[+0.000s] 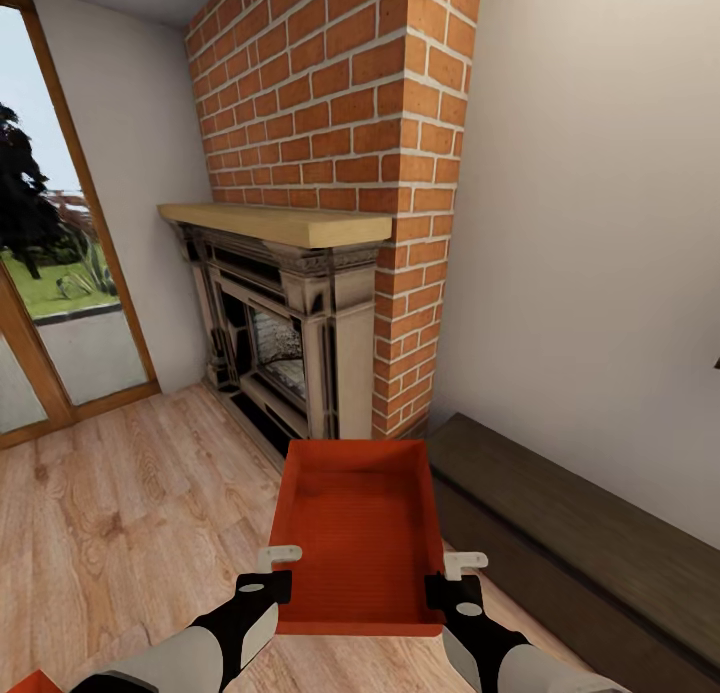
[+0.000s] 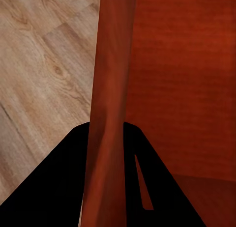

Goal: Move the two storage containers from the living room to the garage. In the garage, place one container on the floor and stack the other container on top of it (either order is fine).

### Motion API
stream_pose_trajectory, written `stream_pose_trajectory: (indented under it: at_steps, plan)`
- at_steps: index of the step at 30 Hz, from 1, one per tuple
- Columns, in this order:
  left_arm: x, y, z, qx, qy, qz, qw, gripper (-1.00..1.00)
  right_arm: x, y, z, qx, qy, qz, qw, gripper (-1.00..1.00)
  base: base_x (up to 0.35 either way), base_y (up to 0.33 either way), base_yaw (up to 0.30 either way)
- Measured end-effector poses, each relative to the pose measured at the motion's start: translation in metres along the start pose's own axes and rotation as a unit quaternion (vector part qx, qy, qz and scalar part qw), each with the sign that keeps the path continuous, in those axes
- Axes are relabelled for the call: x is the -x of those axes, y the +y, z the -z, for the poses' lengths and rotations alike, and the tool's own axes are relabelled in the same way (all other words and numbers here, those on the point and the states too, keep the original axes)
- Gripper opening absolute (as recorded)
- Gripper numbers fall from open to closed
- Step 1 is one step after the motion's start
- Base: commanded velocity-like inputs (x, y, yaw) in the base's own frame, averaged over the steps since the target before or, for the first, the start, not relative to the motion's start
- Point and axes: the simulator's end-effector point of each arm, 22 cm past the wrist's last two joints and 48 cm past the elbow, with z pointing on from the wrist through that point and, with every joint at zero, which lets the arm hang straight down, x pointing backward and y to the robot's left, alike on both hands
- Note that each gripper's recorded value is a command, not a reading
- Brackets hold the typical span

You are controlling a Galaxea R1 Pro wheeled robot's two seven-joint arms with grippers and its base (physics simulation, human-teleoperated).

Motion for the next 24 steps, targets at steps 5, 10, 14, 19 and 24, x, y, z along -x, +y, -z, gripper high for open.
stream_pose_trajectory:
  at_steps: [5,10,14,19,24]
  plan:
    - [0.000,0.000,0.000,0.000,0.000,0.000,1.0000,-1.00,0.000,0.000,0.000,0.000,0.000,0.000,1.0000,-1.00,0.000,0.000,0.000]
    - [0.000,0.000,0.000,0.000,0.000,0.000,1.0000,-1.00,0.000,0.000,0.000,0.000,0.000,0.000,1.0000,-1.00,0.000,0.000,0.000]
    - [0.003,0.000,0.001,0.000,-0.003,0.000,1.0000,-1.00,0.003,0.000,0.001,-0.001,-0.003,0.000,1.0000,-1.00,0.000,0.000,0.000]
    - [0.006,0.000,0.003,0.000,-0.006,0.001,1.0000,-1.00,0.007,-0.001,0.002,-0.001,-0.006,0.000,1.0000,-1.00,0.000,0.000,0.000]
    - [0.010,0.000,0.005,0.000,-0.010,0.001,0.9999,-1.00,0.011,-0.001,0.004,-0.001,-0.010,0.000,0.9999,-1.00,0.000,0.000,0.000]
